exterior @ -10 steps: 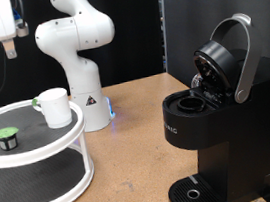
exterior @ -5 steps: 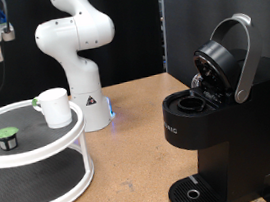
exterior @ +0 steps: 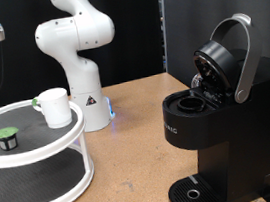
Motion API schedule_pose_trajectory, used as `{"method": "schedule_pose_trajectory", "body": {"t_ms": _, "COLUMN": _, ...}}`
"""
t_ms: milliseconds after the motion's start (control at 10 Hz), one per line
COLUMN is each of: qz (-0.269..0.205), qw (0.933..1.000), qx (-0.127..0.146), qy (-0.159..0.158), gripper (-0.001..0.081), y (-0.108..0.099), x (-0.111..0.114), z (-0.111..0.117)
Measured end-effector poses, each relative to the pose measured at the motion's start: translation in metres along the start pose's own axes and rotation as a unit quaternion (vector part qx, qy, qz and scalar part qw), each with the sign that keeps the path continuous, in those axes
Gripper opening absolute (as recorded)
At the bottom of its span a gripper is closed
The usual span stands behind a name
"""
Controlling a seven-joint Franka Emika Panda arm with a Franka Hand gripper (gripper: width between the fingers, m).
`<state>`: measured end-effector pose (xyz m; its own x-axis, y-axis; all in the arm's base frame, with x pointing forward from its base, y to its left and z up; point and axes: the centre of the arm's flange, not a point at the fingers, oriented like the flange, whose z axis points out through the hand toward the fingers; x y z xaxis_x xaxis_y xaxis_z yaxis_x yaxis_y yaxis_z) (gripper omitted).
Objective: Make a cup of coffee with the keurig machine
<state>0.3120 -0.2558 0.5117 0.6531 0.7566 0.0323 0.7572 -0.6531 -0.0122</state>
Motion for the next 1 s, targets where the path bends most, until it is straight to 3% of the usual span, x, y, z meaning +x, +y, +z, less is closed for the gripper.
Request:
{"method": "schedule_pose_trajectory", "body": {"t_ms": 300, "qz": -0.016, "qw": 0.9999, "qx": 0.003, "qy": 0.0, "gripper": 0.0808, "y": -0.002, "x": 0.003, "z": 0.015}}
{"method": "schedule_pose_trajectory", "body": {"t_ms": 700, "qz": -0.016, "qw": 0.9997, "qx": -0.02, "qy": -0.004, "gripper": 0.0808, "y": 0.006, "x": -0.001, "z": 0.057}}
{"method": "schedule_pose_trajectory", "body": {"t_ms": 1000, "qz": -0.007, "qw": 0.9998, "qx": -0.015, "qy": -0.007, "gripper": 0.0808, "y": 0.013, "x": -0.005, "z": 0.088}}
